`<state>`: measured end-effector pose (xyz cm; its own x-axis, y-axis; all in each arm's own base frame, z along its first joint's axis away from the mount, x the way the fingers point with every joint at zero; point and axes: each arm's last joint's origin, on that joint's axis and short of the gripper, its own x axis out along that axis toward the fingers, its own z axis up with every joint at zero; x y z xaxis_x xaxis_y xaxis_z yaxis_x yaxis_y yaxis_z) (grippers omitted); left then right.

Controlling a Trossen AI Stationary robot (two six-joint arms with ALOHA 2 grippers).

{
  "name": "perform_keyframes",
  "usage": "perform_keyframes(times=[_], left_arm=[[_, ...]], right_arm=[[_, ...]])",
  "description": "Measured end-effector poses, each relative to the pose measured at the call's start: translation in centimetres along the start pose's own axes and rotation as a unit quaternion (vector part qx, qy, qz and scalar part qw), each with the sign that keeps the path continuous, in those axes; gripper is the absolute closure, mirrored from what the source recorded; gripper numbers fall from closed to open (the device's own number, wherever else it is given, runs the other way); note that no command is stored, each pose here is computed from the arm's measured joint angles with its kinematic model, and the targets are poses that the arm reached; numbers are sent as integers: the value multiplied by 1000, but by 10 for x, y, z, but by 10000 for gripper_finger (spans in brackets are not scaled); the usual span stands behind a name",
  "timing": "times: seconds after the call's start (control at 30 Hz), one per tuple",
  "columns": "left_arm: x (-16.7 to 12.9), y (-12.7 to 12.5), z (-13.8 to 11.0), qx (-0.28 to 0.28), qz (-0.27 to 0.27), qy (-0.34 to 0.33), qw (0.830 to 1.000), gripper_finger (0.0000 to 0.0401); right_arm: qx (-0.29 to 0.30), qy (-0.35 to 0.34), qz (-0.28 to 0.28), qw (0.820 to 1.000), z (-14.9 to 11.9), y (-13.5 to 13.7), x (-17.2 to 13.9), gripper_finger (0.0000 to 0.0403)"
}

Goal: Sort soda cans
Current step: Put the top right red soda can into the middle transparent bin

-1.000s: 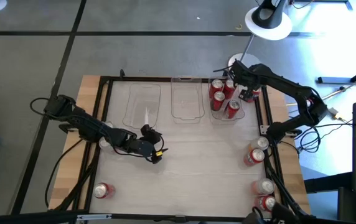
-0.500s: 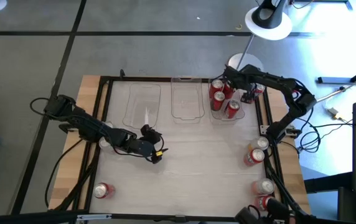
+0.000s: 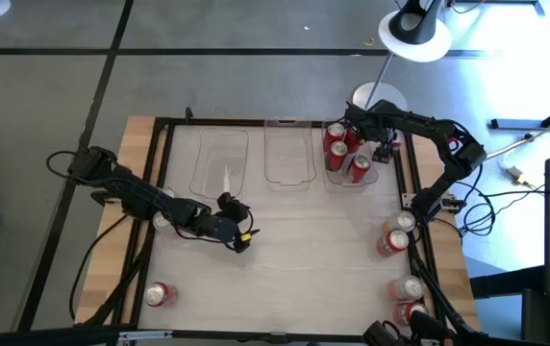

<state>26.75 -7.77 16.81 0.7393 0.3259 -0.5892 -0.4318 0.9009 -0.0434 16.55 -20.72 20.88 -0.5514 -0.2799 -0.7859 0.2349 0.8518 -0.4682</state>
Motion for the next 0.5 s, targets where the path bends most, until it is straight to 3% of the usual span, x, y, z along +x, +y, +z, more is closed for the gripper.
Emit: perform_keyframes(times=[0.5], left_arm=[[0,0,0,-1,0,0,1000,29]], right_arm=[[-3,-7,26,1000,-1,1,-1,47]])
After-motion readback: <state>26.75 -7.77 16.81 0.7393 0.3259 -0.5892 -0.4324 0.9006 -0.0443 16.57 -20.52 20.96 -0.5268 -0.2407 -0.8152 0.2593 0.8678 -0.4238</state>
